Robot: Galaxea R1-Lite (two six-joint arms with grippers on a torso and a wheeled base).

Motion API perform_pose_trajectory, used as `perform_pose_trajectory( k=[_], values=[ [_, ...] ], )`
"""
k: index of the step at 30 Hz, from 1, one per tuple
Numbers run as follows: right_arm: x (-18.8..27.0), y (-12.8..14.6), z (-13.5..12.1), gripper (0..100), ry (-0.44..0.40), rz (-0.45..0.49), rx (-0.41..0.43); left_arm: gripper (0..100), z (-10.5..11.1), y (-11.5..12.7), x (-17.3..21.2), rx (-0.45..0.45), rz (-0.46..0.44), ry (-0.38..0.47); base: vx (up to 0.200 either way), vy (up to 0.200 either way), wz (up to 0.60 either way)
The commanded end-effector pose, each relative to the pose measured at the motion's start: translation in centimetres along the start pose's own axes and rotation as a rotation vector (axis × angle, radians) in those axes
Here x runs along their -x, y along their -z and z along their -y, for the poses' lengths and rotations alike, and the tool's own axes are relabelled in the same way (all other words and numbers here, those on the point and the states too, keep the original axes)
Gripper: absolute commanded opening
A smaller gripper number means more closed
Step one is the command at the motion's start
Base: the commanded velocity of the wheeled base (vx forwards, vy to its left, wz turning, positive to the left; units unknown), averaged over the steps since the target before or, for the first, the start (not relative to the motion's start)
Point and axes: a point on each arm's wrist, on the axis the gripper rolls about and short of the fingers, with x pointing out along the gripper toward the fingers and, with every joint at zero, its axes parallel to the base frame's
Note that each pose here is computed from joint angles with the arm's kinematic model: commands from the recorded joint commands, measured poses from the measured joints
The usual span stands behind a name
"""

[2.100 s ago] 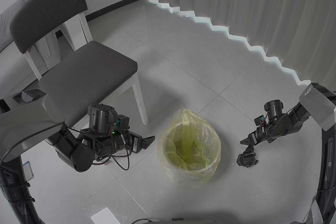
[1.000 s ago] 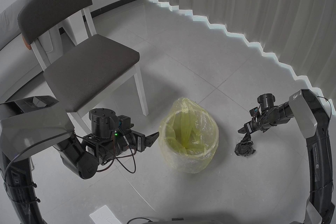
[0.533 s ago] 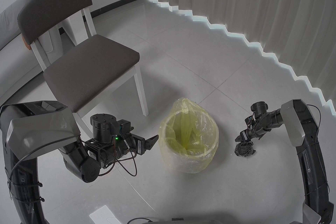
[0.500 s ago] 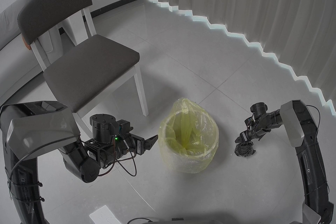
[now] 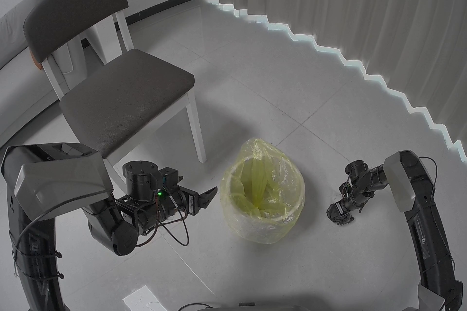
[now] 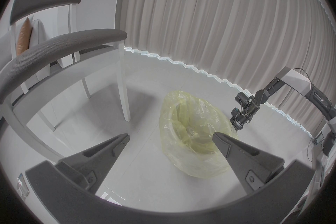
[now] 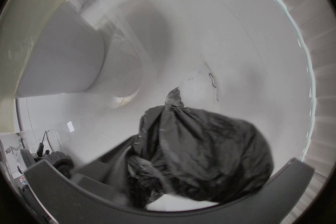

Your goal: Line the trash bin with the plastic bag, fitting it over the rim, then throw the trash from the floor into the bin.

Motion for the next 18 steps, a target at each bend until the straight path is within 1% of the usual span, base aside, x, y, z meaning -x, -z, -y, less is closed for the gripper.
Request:
perform_pose_trajectory(
  k=[1,4,9,10,13,14,16,17,18],
  values=[
    [-0.2,0.2,0.1,0,-0.001,-0.007,-0.003,100,-0.1,0.4,-0.2,0.001,0.002,-0.002,0.000,0.000,0.00],
    [0.4,-0.2,0.3,0,0.002,0.008,-0.004,100,-0.1,0.5,-0.2,0.001,0.005,-0.002,0.000,0.000,0.00],
    [4.5,-2.9,1.0,0,0.030,0.109,-0.002,100,-0.1,0.7,0.1,0.001,0.000,-0.004,0.000,0.000,0.00],
    [7.8,-4.3,1.2,0,0.037,0.169,0.005,100,-0.1,0.7,0.1,0.001,0.012,-0.003,0.000,0.000,0.00],
    [13.7,-5.1,0.3,0,0.036,0.233,0.025,100,-0.1,0.5,0.3,-0.001,0.037,-0.004,0.000,0.000,0.00],
    [15.7,-5.4,-0.2,0,0.030,0.266,0.037,100,-0.2,0.4,0.3,0.000,0.049,-0.005,0.000,0.000,0.00],
    [20.7,-5.9,-1.8,0,0.009,0.362,0.074,100,-0.3,0.2,0.5,-0.001,0.069,-0.012,0.000,0.000,0.00],
    [22.7,-6.0,-2.6,0,-0.001,0.401,0.090,100,-0.3,0.1,0.6,-0.001,0.079,-0.016,0.000,0.000,0.00],
    [23.7,-6.0,-3.0,0,-0.005,0.421,0.100,100,-0.3,0.0,0.7,-0.001,0.085,-0.018,0.000,0.000,0.00]
  ],
)
